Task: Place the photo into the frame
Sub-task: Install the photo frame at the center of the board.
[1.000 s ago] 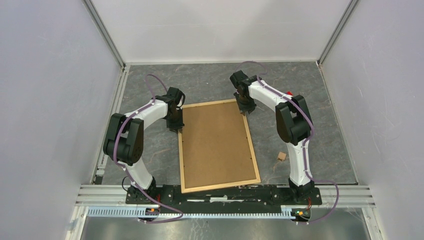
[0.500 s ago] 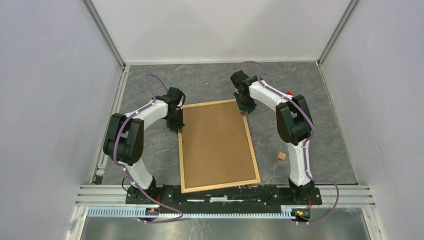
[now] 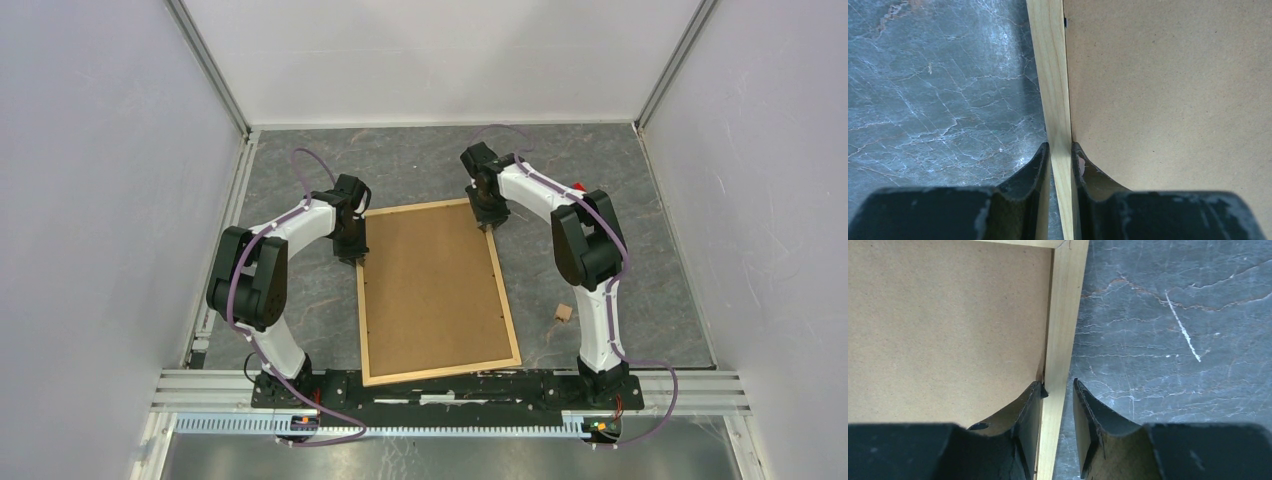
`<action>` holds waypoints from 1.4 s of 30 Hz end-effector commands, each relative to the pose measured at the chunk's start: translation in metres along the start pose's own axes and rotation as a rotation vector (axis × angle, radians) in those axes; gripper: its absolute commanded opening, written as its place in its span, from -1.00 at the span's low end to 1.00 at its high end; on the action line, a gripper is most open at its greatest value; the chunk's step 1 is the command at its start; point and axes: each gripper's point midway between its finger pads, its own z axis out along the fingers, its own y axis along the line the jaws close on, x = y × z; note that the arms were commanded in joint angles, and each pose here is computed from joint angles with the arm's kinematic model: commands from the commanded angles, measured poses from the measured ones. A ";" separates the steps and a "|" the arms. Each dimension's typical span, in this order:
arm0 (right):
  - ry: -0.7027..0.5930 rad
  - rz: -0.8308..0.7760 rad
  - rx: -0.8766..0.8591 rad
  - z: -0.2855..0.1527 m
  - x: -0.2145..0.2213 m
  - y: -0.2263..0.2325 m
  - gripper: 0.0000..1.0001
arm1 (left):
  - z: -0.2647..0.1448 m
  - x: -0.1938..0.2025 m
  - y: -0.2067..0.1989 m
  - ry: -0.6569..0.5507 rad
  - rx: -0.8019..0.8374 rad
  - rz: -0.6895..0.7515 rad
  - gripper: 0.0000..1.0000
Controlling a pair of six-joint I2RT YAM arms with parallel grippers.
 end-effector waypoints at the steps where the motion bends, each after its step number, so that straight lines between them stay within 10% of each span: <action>1: 0.022 -0.003 -0.022 0.012 0.009 0.006 -0.29 | 0.012 0.014 0.014 0.046 -0.062 0.032 -0.80; 15: -0.035 -0.061 -0.024 -0.015 -0.011 -0.006 -0.22 | 0.010 0.013 0.013 0.046 -0.056 0.045 -0.73; 24: -0.119 -0.036 -0.287 -0.017 0.016 -0.004 -0.18 | -0.040 -0.017 -0.013 -0.058 0.045 0.034 -0.03; 34: -0.163 0.007 -0.260 -0.033 0.058 -0.025 -0.01 | -0.083 -0.043 -0.183 -0.116 0.409 0.082 0.33; 42: -0.161 0.049 -0.299 -0.008 0.095 -0.021 -0.20 | -0.053 -0.036 -0.282 -0.079 0.459 0.065 0.02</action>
